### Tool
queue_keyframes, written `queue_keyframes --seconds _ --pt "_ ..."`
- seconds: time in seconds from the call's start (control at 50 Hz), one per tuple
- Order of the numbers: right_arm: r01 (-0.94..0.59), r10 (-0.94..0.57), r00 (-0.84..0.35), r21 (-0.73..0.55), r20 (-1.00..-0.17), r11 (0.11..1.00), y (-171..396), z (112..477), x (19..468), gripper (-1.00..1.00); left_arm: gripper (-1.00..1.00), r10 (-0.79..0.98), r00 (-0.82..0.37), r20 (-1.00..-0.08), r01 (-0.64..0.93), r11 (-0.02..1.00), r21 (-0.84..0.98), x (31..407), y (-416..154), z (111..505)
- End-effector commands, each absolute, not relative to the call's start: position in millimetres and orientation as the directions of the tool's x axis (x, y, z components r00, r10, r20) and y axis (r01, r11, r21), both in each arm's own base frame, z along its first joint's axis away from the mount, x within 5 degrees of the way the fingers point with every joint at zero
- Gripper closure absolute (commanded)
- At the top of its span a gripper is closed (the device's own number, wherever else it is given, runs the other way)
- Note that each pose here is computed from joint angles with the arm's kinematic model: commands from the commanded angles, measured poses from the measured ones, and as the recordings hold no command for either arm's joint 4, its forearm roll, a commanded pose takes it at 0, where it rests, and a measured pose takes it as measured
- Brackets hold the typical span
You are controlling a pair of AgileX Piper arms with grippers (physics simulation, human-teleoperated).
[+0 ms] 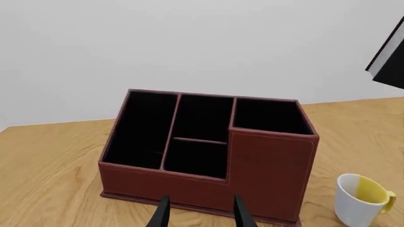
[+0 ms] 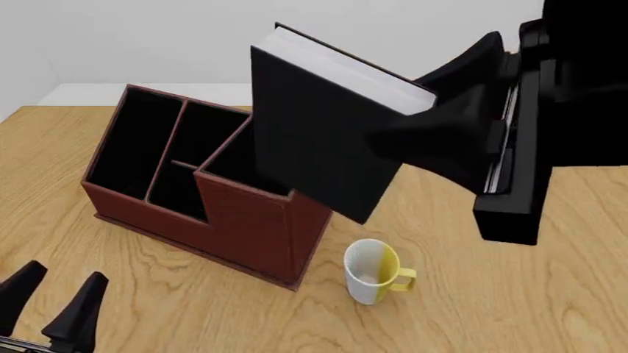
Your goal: Pick up the book and place it in the right compartment of the caddy.
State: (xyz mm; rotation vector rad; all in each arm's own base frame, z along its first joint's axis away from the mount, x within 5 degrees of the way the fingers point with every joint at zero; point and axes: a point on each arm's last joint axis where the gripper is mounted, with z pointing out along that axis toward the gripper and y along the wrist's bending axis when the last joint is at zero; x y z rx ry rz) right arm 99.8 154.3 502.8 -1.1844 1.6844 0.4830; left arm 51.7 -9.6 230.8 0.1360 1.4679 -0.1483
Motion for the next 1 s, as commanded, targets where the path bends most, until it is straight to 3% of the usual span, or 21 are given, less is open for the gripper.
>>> queue_keyframes --seconds 0.02,0.74,1.0 --pt "-0.851 -0.458 -0.060 -0.195 -0.887 0.488 161 510 113 1.00 -1.00 -0.015 0.096 -0.995 0.191 0.982 0.003 52 -10 229" --pt "-0.864 -0.498 -0.079 -0.190 -0.864 0.467 222 493 151 1.00 -1.00 0.016 0.106 -0.994 0.276 0.960 0.045 50 -15 231" --pt "-0.846 -0.512 -0.108 -0.192 -0.852 0.498 238 480 178 1.00 -1.00 0.017 0.111 -0.994 0.265 0.963 0.046 50 -14 232"
